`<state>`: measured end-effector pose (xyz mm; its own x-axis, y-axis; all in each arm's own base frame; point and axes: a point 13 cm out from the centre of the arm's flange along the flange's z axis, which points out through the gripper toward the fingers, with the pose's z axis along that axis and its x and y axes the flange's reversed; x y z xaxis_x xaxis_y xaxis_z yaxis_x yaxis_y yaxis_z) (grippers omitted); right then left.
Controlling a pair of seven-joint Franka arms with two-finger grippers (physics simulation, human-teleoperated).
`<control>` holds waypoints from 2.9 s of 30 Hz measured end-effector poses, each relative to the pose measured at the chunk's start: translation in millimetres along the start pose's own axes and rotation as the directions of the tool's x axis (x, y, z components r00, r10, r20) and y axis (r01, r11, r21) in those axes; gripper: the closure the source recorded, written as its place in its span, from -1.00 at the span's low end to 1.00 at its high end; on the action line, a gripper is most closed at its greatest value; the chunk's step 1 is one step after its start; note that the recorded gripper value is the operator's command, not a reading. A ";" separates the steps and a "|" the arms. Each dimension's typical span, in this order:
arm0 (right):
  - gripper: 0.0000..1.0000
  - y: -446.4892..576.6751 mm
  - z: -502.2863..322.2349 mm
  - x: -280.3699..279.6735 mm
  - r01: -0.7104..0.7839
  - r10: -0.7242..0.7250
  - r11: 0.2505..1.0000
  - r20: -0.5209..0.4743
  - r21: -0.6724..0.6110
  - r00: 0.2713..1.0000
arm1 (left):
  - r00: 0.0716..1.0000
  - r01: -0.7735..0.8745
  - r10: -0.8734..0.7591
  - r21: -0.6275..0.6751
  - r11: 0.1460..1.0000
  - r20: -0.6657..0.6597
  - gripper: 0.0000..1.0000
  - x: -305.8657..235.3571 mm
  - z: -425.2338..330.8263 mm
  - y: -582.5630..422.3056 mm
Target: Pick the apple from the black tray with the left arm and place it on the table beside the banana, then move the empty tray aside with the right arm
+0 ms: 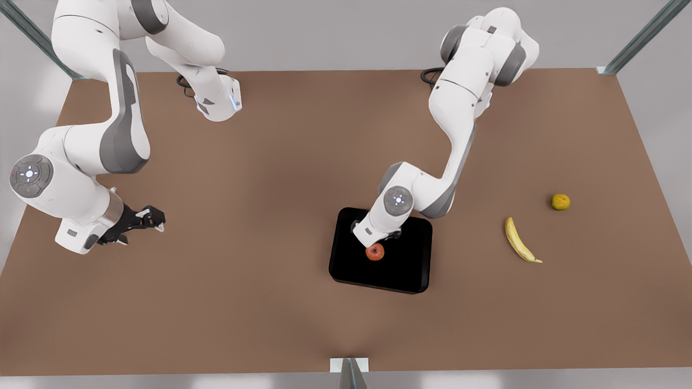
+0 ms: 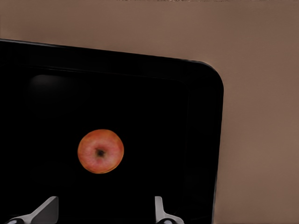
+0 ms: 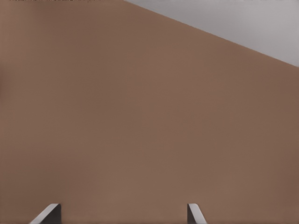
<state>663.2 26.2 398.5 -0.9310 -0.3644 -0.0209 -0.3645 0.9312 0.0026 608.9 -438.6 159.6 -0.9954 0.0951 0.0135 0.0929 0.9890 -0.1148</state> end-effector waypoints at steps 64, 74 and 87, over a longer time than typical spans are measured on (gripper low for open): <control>-1.00 265.7 75.2 -87.0 0.303 -0.296 0.937 0.064 -0.174 0.953 | 0.992 -0.123 0.125 -0.144 0.982 0.006 -0.28 -18.6 101.5 31.0; -1.00 271.5 83.1 -76.8 0.206 -0.208 0.973 -0.006 -0.105 0.978 | 0.996 -0.087 0.089 -0.136 0.987 0.006 -0.27 -25.7 20.8 37.4; -0.98 400.9 127.1 -94.4 0.100 -0.100 0.992 -0.002 -0.075 0.995 | 0.988 0.053 -0.078 -0.184 0.981 -0.131 -0.27 -26.3 -95.6 183.3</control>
<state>607.3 435.2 274.4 -0.8899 -0.4557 -0.0188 -0.4558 0.8869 0.0755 654.4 -249.0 233.1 -0.9878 0.0319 0.1526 0.0432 0.9965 0.0713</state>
